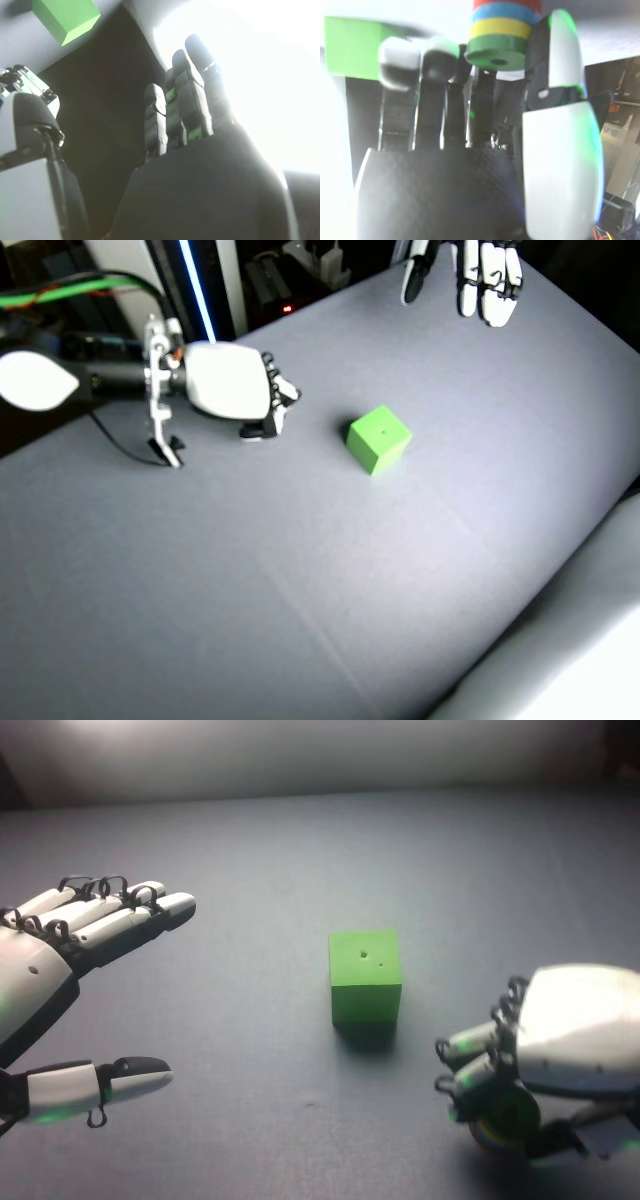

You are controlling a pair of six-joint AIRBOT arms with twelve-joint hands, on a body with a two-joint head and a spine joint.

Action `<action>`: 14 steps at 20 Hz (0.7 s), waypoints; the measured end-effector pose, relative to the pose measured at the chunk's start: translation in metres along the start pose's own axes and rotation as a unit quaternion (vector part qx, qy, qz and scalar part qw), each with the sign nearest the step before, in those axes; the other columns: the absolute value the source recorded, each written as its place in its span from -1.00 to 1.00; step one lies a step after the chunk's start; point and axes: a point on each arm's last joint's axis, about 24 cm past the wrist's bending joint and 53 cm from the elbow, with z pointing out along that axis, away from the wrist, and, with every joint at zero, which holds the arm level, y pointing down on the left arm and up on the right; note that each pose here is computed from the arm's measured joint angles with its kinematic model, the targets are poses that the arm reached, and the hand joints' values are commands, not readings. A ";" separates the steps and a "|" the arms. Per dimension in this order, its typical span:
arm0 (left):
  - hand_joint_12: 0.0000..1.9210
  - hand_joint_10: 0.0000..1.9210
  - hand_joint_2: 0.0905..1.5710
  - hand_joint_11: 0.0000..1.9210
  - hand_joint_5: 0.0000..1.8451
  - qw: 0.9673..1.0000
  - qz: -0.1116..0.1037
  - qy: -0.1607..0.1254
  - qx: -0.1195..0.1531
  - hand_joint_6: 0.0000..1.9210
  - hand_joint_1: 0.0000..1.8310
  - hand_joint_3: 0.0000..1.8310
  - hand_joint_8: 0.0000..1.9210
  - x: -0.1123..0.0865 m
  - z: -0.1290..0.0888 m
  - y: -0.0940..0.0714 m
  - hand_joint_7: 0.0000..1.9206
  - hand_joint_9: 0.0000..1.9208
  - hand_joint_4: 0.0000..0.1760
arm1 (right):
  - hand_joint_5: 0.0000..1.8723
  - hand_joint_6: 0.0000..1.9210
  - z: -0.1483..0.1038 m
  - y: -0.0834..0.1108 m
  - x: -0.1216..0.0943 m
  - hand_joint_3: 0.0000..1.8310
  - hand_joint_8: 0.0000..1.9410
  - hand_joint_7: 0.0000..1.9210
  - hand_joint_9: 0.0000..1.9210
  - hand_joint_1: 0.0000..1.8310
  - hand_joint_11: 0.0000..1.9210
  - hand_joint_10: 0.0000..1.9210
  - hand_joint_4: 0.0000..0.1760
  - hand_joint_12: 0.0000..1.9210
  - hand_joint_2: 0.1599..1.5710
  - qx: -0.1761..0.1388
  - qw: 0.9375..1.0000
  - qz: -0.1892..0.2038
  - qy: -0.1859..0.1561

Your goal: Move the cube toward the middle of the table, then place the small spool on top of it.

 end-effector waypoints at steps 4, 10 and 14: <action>-0.23 -0.99 0.23 -0.80 -0.71 1.000 -0.001 -0.001 -0.001 -1.00 -0.03 -1.00 -1.00 0.000 0.000 0.000 -0.72 -0.61 -0.32 | 0.16 -0.38 0.010 -0.006 -0.042 -1.00 0.49 -0.10 0.08 0.36 0.14 0.65 -1.00 0.81 0.36 0.005 0.998 -0.011 -0.059; -0.08 -1.00 0.23 -0.88 -0.73 1.000 -0.003 -0.007 0.005 -1.00 -0.04 -1.00 -0.99 -0.002 0.001 -0.002 -0.70 -0.62 0.02 | 0.11 -0.36 0.021 -0.010 -0.117 -1.00 0.47 -0.10 -0.16 0.37 -0.34 0.41 -1.00 0.75 0.40 0.004 0.988 -0.037 -0.149; 0.00 -1.00 0.22 -0.89 -0.74 1.000 -0.003 -0.008 0.005 -1.00 -0.03 -1.00 -1.00 -0.002 0.001 -0.001 -0.70 -0.62 0.14 | 0.12 -0.09 0.032 -0.011 -0.138 -1.00 -0.16 -0.04 -0.16 0.28 -0.46 0.06 -1.00 0.69 0.32 0.009 0.984 -0.058 -0.168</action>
